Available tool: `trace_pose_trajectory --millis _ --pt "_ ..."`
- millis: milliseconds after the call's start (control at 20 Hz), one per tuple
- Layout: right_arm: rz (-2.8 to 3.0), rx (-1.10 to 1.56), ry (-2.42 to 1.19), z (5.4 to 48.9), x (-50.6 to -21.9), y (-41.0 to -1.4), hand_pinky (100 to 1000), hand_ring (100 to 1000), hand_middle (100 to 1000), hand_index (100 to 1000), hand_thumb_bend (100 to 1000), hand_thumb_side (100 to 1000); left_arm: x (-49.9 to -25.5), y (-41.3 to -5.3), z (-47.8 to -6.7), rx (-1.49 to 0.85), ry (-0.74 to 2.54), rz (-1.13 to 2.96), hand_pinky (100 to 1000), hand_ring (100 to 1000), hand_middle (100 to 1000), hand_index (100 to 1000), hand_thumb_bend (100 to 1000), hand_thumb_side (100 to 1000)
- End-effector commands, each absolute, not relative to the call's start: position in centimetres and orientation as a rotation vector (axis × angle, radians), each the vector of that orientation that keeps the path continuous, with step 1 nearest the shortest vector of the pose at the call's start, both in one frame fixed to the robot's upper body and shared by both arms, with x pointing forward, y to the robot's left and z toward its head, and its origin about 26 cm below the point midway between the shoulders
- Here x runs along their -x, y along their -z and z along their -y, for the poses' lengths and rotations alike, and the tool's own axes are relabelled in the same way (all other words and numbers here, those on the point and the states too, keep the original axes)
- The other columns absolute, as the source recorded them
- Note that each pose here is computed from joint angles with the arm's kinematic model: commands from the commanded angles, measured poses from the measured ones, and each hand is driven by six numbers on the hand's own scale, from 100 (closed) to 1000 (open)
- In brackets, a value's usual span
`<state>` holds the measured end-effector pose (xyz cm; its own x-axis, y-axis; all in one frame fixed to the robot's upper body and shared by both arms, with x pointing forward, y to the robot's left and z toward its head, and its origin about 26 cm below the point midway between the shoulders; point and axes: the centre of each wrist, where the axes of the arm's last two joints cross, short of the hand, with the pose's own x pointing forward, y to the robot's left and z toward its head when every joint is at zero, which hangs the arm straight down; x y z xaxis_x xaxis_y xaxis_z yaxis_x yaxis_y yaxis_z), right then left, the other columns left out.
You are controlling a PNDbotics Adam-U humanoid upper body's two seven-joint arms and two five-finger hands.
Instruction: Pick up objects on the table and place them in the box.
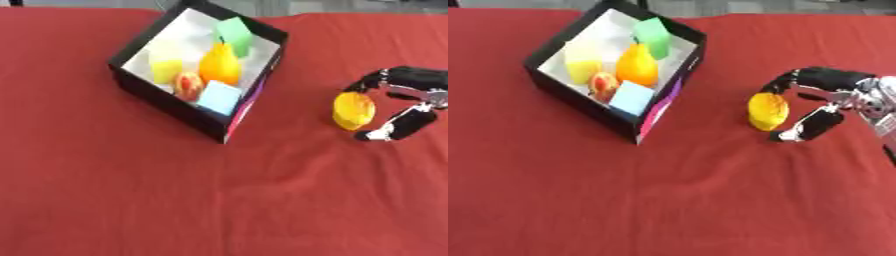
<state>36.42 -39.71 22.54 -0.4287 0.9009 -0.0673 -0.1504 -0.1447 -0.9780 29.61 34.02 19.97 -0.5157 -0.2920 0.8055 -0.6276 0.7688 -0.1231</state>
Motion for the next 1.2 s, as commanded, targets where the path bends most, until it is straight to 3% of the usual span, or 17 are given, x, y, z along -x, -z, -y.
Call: trace_pose_trajectory --millis 50,550,750,900,1200 --pt "1.324 0.951 -1.674 40.1 -36.4 -23.3 813 736 619 819 484 409 -29.4 -20.6 -34.3 -0.700 -0.509 2.154 758 692 636 731 287 488" --pt "1.385 0.932 -1.565 40.1 -36.5 -23.3 786 671 530 731 327 264 -29.4 -20.6 -34.3 -0.697 -0.508 2.154 758 692 636 731 287 489" --pt "1.404 0.930 -1.523 40.0 -36.5 -23.4 777 645 510 710 272 166 -29.4 -20.6 -34.3 -0.697 -0.507 2.154 758 692 637 731 286 490" --pt "1.420 0.931 -1.503 39.8 -36.4 -23.7 773 631 500 702 274 112 -29.4 -20.6 -34.3 -0.698 -0.505 2.154 758 692 637 731 285 490" --pt "1.505 0.925 -1.473 39.3 -35.9 -25.8 765 604 479 687 264 100 -29.4 -20.6 -34.3 -0.704 -0.502 2.154 758 692 637 731 285 489"
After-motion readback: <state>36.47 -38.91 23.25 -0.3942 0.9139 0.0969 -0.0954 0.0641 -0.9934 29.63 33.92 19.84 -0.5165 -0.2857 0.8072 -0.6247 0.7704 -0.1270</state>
